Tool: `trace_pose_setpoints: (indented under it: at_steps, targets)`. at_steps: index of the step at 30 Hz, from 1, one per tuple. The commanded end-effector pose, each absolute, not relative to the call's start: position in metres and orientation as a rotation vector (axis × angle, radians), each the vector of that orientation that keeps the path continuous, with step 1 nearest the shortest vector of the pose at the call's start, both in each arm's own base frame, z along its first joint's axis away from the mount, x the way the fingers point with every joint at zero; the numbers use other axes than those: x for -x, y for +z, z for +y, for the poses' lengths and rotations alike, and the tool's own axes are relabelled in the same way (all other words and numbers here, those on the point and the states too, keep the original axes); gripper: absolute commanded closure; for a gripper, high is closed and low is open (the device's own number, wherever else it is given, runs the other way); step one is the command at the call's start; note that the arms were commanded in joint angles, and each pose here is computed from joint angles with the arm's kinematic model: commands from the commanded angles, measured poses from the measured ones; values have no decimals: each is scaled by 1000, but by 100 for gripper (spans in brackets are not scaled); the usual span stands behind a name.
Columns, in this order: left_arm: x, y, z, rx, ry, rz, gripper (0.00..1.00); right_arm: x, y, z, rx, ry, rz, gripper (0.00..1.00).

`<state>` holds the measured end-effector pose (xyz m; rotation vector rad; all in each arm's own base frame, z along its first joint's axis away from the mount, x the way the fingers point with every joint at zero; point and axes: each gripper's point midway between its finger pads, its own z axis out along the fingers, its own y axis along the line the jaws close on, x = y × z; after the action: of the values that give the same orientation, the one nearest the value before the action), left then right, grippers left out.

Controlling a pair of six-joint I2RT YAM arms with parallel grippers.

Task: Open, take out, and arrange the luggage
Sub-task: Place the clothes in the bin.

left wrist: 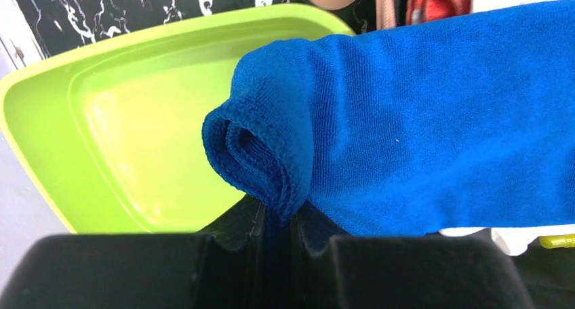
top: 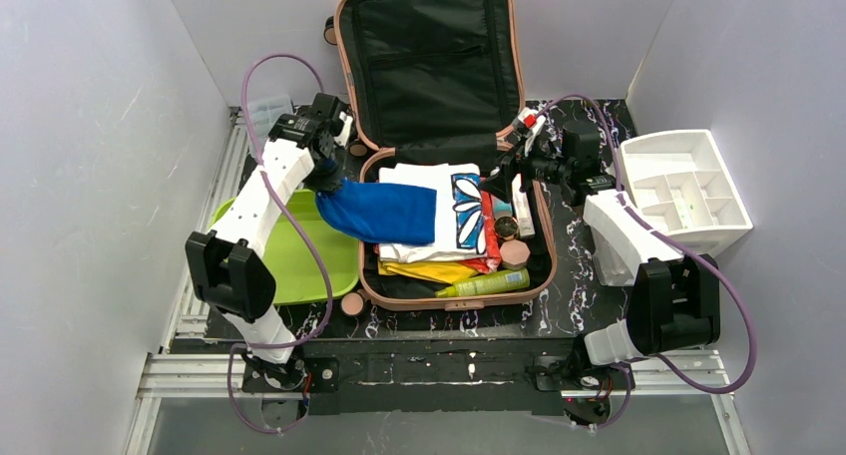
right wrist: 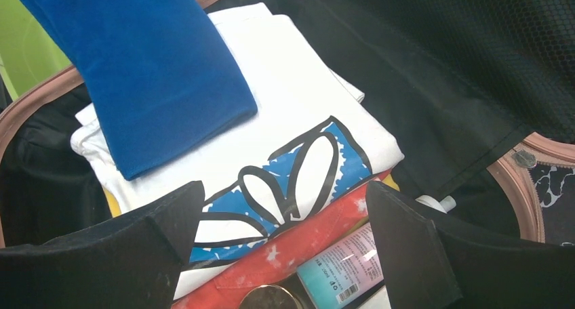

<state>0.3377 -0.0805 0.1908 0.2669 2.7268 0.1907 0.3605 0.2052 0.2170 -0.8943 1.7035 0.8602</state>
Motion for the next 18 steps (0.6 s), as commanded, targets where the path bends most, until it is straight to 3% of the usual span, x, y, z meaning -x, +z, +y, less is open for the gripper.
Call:
trace_pose_setpoints:
  at_steps: [1,18]
  targets:
    - [-319,196,-53,-184,210,2748,100,-359,235,205,930,828,1617,2]
    - [-308,145,16,-295,366,2737,100,-355,233,206,944,838,1605,2]
